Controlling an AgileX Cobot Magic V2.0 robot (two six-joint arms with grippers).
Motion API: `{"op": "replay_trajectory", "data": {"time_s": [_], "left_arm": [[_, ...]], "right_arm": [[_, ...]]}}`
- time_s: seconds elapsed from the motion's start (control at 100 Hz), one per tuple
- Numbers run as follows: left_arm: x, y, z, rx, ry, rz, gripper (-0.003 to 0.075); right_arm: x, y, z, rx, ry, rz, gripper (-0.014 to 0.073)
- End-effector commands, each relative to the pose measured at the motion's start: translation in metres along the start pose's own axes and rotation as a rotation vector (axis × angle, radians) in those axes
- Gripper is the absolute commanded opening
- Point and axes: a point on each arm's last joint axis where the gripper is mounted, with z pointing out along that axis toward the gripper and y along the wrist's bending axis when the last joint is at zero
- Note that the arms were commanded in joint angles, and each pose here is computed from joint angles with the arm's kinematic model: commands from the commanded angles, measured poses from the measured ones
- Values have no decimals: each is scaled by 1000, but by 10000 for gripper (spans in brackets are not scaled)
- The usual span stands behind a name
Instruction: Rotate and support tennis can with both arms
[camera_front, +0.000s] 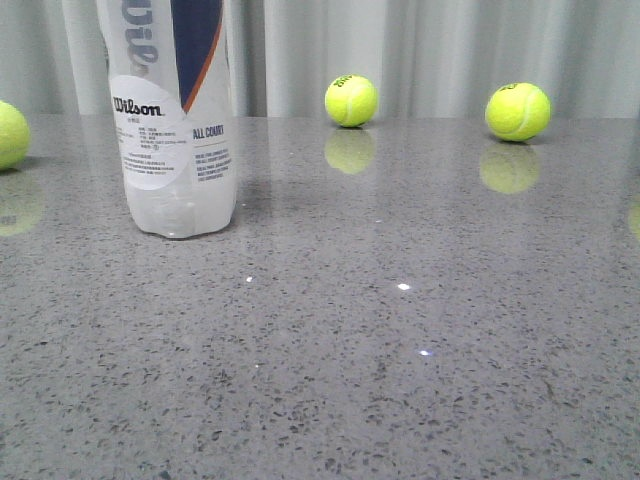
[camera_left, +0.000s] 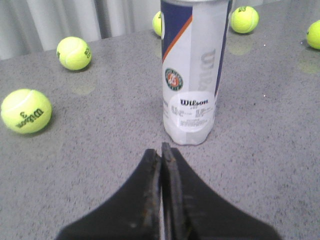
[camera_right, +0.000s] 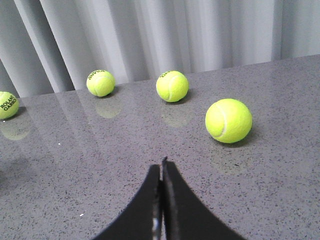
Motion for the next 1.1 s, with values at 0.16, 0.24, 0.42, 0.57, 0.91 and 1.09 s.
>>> {"op": "replay_trajectory", "data": {"time_s": [0.16, 0.24, 0.42, 0.57, 0.91, 1.09], "left_arm": [[16, 5, -11, -23, -112, -23, -21], [23, 6, -10, -26, -118, -31, -21], [37, 6, -3, -72, -150, -51, -21], [48, 4, 6, -123, -245, -54, -21], [90, 16, 21, -391, -435, -52, -21], [122, 16, 24, -447, -446, -58, -21]], "right_arm": [[-15, 2, -1, -5, -94, -19, -66], [-15, 2, -1, -5, -94, -19, -66], [-15, 2, -1, -5, -94, -19, -66], [-15, 2, -1, -5, -94, -19, -66], [-15, 2, -1, -5, -94, -19, -66], [-15, 2, -1, -5, -94, -19, -66]]}}
